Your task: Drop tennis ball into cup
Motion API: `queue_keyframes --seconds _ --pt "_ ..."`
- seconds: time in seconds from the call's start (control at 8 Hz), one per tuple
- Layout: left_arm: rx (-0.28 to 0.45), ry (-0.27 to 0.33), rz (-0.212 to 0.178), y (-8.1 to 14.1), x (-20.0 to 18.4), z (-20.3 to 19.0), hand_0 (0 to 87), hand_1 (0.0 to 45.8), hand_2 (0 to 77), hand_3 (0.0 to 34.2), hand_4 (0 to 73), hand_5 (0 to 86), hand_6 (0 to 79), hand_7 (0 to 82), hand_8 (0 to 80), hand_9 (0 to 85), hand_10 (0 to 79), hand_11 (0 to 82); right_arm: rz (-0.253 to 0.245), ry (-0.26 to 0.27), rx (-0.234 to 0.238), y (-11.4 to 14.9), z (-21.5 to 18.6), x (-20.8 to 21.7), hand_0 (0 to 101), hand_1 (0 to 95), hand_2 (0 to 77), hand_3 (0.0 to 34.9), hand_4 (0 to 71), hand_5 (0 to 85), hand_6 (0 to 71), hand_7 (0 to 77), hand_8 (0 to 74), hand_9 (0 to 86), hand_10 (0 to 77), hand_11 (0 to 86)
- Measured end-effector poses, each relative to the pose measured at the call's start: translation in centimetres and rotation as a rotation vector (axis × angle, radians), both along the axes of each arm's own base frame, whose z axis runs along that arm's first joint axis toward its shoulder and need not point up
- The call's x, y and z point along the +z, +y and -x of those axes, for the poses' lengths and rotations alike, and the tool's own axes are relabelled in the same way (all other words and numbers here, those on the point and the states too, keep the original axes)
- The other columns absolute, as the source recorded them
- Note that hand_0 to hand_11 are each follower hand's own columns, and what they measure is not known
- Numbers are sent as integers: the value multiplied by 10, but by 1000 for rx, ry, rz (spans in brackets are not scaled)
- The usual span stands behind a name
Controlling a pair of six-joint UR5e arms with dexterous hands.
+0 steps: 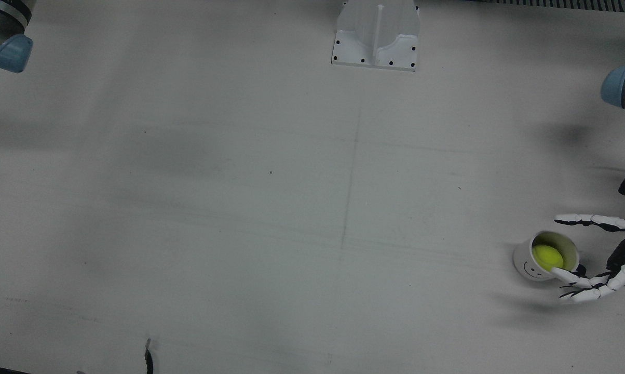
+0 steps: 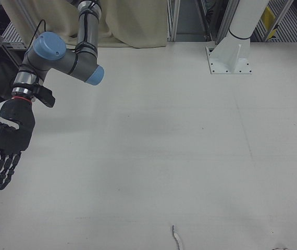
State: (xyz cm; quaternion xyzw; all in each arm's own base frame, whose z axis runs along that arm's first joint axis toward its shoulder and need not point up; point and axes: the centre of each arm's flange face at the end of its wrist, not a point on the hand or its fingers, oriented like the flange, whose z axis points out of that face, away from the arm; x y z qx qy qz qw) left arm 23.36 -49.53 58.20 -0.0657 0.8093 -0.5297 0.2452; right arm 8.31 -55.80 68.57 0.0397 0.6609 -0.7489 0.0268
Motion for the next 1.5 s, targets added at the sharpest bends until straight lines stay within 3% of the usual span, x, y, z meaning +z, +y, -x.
queue_keyframes --seconds 0.12,0.25,0.38,0.5,0.88,1.0,1.12,1.5 --pt "8 47 44 -2 -3 9 735 267 65 0 93 164 431 136 147 131 131 224 0 0 0 0 0 0 0 5 5 0 0 0 0 0 0 0 0 5" --pt "-19 81 96 -11 -5 34 717 295 44 0 109 164 355 174 115 131 142 240 1 0 0 0 0 0 0 5 5 0 0 0 0 0 0 0 0 5" --pt "-77 100 126 -25 -9 77 733 284 27 0 120 153 333 202 115 131 142 240 1 0 0 0 0 0 0 5 5 0 0 0 0 0 0 0 0 5" --pt "-127 99 140 -35 -13 127 699 267 76 0 131 164 447 213 147 142 153 251 1 0 0 0 0 0 0 5 5 0 0 0 0 0 0 0 0 5" --pt "-260 93 134 -43 -16 248 686 262 49 0 147 169 425 240 158 158 153 251 0 0 0 0 0 0 0 5 5 0 0 0 0 5 0 0 0 5" --pt "-301 95 130 -41 -18 277 722 278 49 0 147 175 485 235 158 158 153 251 0 0 0 0 0 0 0 5 5 0 0 0 0 5 0 0 0 5" --pt "-322 95 130 -39 -18 293 786 295 27 0 147 164 371 256 158 164 153 251 0 0 0 0 0 0 0 5 5 0 0 0 0 5 0 0 0 5" --pt "-330 98 135 -37 -18 304 800 295 22 0 147 164 382 256 147 169 153 251 -1 0 0 0 0 0 0 5 5 0 0 0 0 0 0 0 0 5"
